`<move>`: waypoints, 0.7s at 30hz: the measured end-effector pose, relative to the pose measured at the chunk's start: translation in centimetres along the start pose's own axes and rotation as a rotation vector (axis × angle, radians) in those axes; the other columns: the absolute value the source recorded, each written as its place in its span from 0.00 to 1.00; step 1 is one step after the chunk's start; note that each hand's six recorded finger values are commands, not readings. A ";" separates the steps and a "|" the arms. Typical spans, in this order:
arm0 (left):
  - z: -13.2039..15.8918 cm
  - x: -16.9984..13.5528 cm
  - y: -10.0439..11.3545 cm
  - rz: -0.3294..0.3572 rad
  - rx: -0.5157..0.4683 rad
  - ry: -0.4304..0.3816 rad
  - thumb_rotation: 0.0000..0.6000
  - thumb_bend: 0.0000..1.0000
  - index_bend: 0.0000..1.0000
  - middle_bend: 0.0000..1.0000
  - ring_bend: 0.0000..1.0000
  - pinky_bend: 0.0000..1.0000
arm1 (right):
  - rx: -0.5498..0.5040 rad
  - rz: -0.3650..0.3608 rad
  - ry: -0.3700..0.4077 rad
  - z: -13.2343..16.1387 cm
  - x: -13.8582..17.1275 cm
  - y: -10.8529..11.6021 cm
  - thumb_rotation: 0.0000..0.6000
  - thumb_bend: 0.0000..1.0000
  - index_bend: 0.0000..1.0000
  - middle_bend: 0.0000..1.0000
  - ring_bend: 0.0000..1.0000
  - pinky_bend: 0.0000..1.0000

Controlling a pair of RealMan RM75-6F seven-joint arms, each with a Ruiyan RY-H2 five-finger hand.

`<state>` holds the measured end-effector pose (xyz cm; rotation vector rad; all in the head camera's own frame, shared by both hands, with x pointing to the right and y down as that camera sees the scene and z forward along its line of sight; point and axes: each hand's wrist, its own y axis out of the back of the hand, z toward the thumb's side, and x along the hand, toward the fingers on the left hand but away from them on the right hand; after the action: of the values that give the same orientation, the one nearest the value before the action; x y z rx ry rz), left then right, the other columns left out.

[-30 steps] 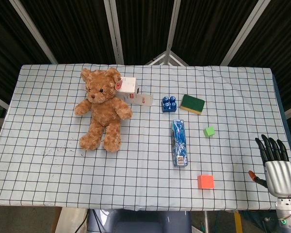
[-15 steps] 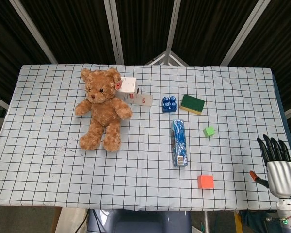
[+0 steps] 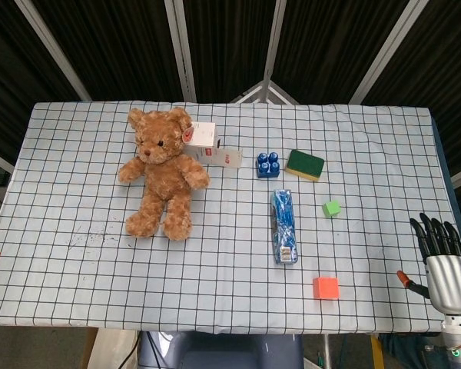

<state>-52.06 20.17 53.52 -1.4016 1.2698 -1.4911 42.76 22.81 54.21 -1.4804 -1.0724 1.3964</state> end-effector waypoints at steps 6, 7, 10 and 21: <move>0.4 3.6 -2.6 -0.094 -0.141 0.022 1.00 0.32 0.26 0.12 0.00 0.00 | -0.006 -0.007 -0.001 -0.1 0.0 0.2 1.00 0.15 0.00 0.00 0.00 0.00; 0.6 4.5 -2.9 -0.100 -0.167 0.025 1.00 0.32 0.26 0.12 0.00 0.00 | -0.006 -0.006 -0.001 -0.1 0.0 0.2 1.00 0.15 0.00 0.00 0.00 0.00; 2.2 7.7 -3.9 -0.100 -0.247 0.026 1.00 0.31 0.27 0.13 0.00 0.00 | -0.006 -0.001 -0.005 -0.2 -0.1 0.1 1.00 0.15 0.00 0.00 0.00 0.00; 8.9 12.7 -8.7 -0.287 -0.475 0.031 1.00 0.20 0.22 0.02 0.00 0.00 | -0.002 0.011 -0.006 -0.1 -0.3 -0.2 1.00 0.15 0.00 0.00 0.00 0.00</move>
<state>-44.20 8.74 64.64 -1.9420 1.5633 -1.4529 42.84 22.62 54.51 -1.4858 -1.0712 1.4086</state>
